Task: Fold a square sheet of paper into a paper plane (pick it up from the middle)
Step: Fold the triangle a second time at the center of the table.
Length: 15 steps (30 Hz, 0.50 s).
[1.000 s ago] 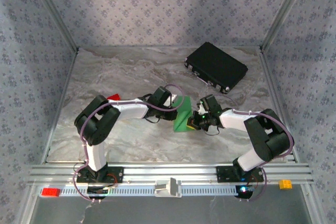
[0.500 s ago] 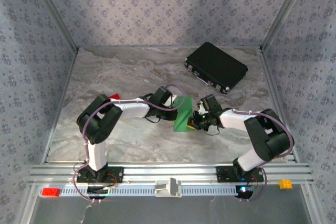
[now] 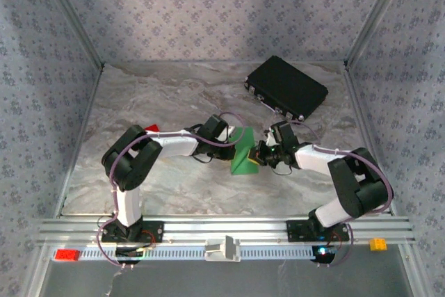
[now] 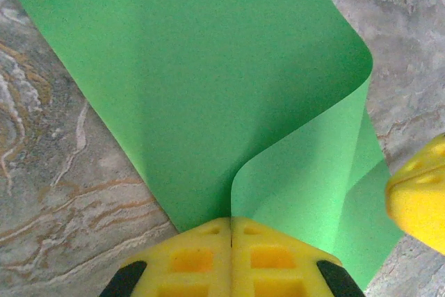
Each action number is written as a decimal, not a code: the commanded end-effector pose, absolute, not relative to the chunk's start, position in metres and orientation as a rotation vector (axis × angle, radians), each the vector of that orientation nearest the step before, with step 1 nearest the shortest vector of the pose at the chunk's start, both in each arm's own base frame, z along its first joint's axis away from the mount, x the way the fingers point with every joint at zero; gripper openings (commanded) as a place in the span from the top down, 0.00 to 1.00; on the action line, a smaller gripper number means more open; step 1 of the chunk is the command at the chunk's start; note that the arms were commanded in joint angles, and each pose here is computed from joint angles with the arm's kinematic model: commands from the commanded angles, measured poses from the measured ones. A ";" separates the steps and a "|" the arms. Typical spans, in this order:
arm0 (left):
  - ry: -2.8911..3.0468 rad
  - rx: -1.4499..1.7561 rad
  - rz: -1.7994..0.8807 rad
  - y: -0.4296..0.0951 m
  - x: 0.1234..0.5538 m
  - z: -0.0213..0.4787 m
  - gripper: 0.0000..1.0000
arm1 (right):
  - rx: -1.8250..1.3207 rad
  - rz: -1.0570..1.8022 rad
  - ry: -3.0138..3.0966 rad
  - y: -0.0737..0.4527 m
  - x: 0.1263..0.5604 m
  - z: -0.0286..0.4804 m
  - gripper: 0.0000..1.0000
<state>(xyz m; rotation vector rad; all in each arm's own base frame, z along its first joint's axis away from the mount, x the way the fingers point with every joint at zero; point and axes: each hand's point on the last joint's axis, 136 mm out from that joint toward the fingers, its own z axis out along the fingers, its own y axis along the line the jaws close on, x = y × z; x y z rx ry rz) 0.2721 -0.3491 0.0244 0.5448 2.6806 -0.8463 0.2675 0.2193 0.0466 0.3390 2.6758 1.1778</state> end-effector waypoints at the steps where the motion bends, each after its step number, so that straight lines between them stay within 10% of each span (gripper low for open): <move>1: 2.728 0.519 -0.854 -0.345 0.267 0.012 1.00 | 0.325 1.319 2.576 0.235 0.282 0.070 0.99; 15: 2.713 0.521 -0.868 -0.347 0.269 0.014 1.00 | 0.332 1.345 2.627 0.258 0.291 0.048 0.99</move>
